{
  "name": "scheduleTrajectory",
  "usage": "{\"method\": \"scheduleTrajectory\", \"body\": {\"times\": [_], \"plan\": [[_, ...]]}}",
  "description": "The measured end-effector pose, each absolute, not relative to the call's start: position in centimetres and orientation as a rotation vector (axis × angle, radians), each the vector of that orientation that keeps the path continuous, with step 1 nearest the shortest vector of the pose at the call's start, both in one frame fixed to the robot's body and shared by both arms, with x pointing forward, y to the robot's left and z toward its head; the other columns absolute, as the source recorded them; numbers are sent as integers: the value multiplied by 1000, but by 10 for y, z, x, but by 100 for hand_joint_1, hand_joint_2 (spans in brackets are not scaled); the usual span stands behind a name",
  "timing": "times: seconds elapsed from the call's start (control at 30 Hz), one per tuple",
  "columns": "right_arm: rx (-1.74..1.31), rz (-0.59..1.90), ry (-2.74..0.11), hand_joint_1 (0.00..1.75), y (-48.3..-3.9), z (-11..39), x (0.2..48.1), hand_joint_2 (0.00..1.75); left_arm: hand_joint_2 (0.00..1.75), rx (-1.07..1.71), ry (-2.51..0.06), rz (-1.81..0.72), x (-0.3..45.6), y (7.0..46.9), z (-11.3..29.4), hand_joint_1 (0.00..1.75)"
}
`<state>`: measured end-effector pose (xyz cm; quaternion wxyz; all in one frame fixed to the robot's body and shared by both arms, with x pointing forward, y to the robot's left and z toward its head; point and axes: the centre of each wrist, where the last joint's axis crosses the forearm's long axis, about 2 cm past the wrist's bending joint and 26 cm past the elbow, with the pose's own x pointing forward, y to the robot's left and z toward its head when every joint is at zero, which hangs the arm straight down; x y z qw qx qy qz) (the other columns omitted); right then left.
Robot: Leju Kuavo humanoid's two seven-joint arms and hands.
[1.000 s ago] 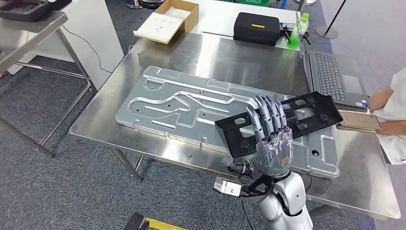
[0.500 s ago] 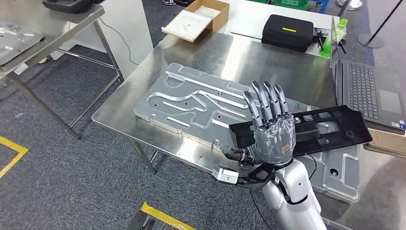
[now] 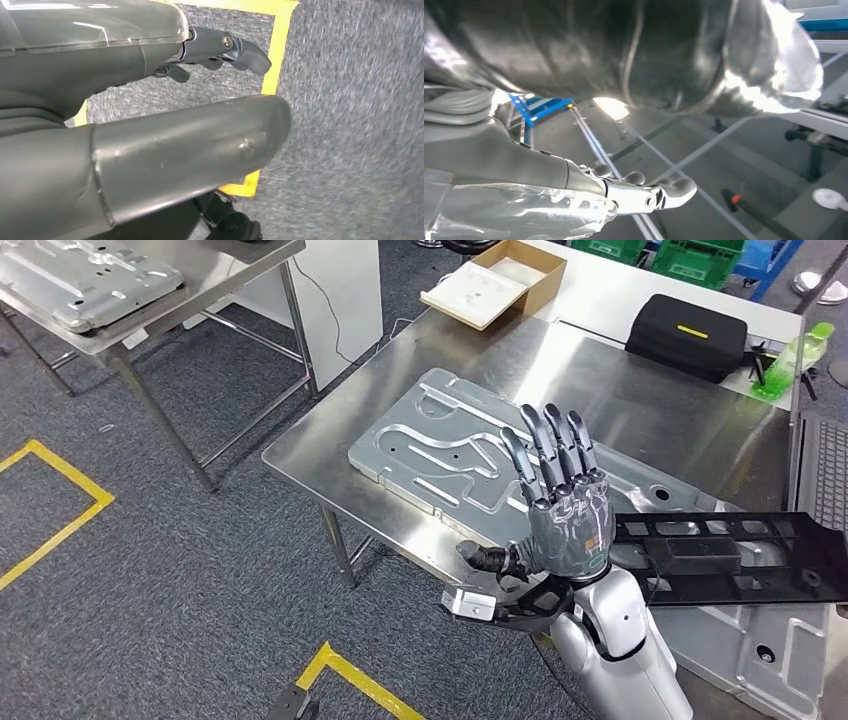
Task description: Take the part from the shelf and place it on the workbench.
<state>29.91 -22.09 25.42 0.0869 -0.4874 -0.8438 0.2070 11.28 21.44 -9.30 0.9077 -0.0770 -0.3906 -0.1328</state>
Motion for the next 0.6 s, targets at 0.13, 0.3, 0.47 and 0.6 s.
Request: {"method": "scheduleTrajectory", "body": {"times": [0.13, 0.3, 0.47, 0.6], "plan": [[-1451, 640, -2513, 0, -222, 253, 302, 0, 0, -153, -807, -267, 113, 214, -93, 0], [-1438, 632, -2556, 0, -216, 264, 309, 0, 0, -142, -825, -236, 115, 215, -93, 0], [-1399, 619, -2605, 0, -206, 271, 314, 0, 0, -136, -809, -227, 106, 219, -95, 0], [-1383, 623, -2619, 0, -202, 271, 314, 0, 0, -132, -802, -226, 103, 220, -96, 0]]}}
